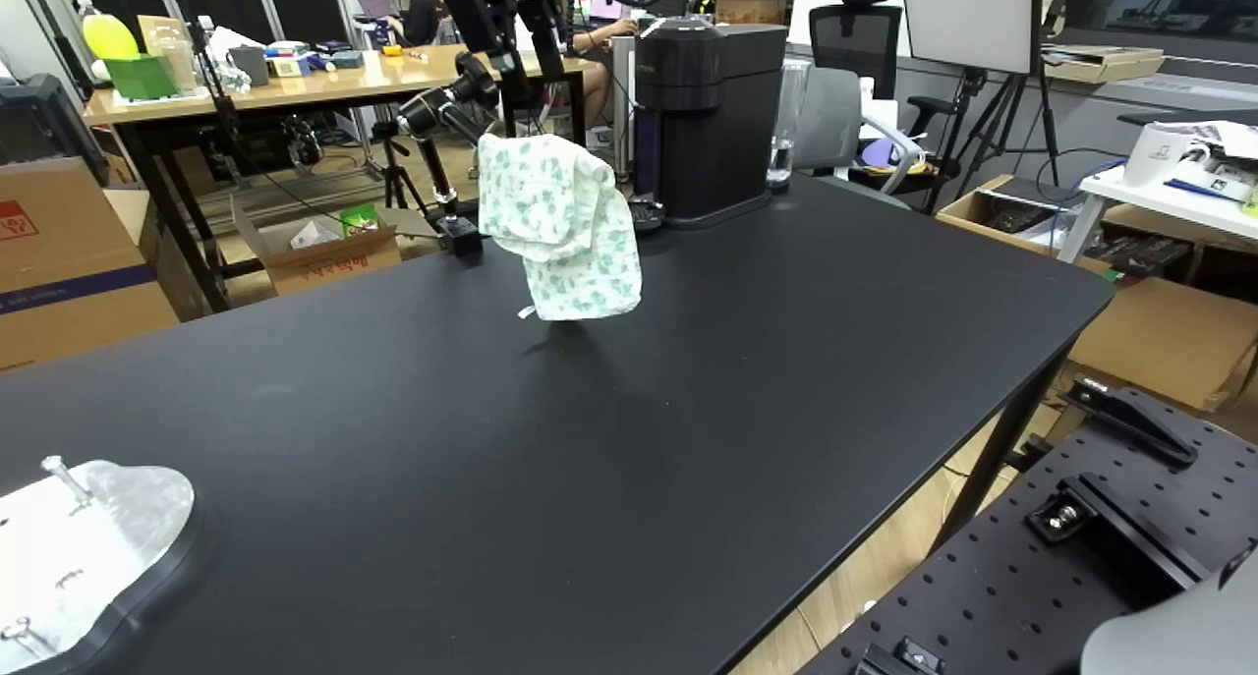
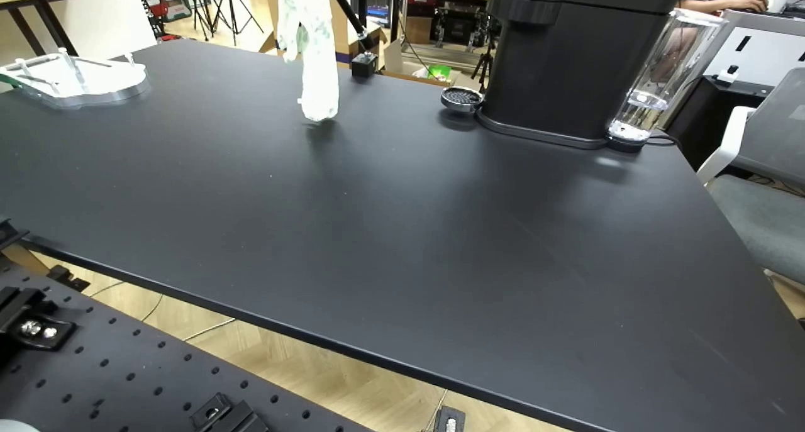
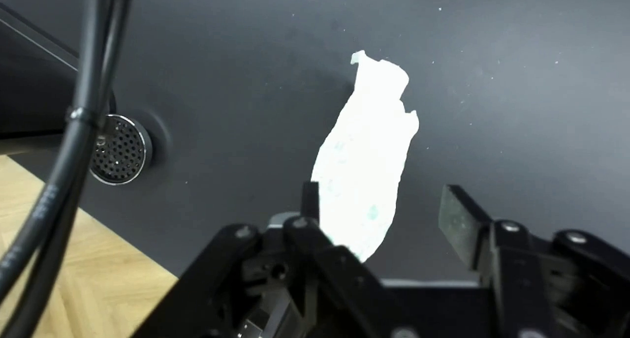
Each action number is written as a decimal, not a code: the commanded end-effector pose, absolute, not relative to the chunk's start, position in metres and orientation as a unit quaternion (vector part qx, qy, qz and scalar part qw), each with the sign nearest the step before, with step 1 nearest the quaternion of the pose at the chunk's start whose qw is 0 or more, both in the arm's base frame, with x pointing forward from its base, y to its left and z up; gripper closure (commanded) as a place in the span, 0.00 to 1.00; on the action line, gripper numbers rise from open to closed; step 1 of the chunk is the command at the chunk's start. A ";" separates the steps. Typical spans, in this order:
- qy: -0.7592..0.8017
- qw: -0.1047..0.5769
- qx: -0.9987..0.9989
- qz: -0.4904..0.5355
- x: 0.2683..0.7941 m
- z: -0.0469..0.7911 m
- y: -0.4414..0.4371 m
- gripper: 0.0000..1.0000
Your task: Put the cloth on the table
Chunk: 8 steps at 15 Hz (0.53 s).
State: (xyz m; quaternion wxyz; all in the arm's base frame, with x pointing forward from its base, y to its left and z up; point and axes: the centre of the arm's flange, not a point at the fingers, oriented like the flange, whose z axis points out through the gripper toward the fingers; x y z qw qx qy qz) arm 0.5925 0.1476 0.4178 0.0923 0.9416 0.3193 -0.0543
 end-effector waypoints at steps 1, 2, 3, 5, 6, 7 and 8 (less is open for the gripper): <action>0.281 0.064 0.955 -0.064 0.595 0.401 0.148 0.03; 0.271 0.047 0.959 -0.069 0.596 0.397 0.151 0.01; 0.260 0.032 0.962 -0.074 0.597 0.393 0.154 0.00; 0.245 0.013 0.966 -0.079 0.600 0.386 0.155 0.00; 0.237 0.006 0.968 -0.082 0.602 0.383 0.154 0.00; 0.228 0.003 0.970 -0.083 0.603 0.381 0.153 0.00; 0.222 0.000 0.971 -0.085 0.605 0.378 0.151 0.00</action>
